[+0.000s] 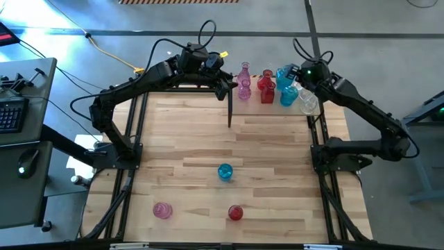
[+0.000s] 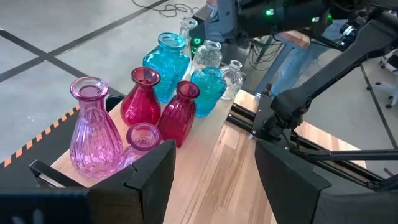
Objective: Sort vases onto shelf
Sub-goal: Adjust the vases on the shelf
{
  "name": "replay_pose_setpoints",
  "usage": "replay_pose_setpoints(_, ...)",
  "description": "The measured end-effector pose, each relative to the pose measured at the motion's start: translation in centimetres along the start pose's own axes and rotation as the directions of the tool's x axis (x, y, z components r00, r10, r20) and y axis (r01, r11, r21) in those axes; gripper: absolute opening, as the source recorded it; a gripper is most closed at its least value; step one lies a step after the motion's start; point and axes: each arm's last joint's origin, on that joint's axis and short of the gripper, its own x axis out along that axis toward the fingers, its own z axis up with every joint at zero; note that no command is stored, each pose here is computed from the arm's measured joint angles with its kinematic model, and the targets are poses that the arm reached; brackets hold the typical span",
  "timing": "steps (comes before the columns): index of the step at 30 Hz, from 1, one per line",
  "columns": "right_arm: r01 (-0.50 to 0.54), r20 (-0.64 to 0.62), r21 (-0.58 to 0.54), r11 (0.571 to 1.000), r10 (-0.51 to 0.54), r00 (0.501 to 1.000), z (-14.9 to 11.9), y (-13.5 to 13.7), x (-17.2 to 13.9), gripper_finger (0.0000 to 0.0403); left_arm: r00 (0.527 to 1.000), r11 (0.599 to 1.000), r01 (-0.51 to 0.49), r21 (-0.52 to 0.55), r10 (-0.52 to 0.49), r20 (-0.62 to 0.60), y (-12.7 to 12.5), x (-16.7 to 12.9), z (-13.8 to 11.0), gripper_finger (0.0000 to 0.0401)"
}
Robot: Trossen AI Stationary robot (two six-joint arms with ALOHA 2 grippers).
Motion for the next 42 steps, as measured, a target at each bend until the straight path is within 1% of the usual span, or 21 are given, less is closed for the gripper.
replay_pose_setpoints(10, 0.022, 0.001, 0.020, 1.000, -0.022, 1.000, 0.8, -0.7, 0.5, 0.0000, 1.000, 1.000, 0.000, 0.000, 0.000, 0.000, 0.0, 0.0, 0.0, 0.0211)
replay_pose_setpoints(22, 0.024, 0.000, 0.015, 1.000, -0.024, 1.000, 0.8, -0.8, 0.6, 0.0000, 1.000, 1.000, 0.000, 0.000, 0.000, 0.000, 0.0, 0.0, 0.0, 0.0211)
replay_pose_setpoints(30, 0.053, -0.009, 0.005, 0.999, -0.053, 0.999, 0.6, -1.0, 0.5, 0.0000, 1.000, 1.000, 0.000, 0.000, 0.000, 0.000, 0.0, 0.0, 0.0, 0.0211)
replay_pose_setpoints(42, 0.089, 0.020, 0.020, 0.996, -0.090, 0.996, 0.8, -1.3, 0.6, 0.0000, 1.000, 1.000, 0.000, 0.000, 0.000, 0.000, 0.0, 0.0, 0.0, 0.0211)
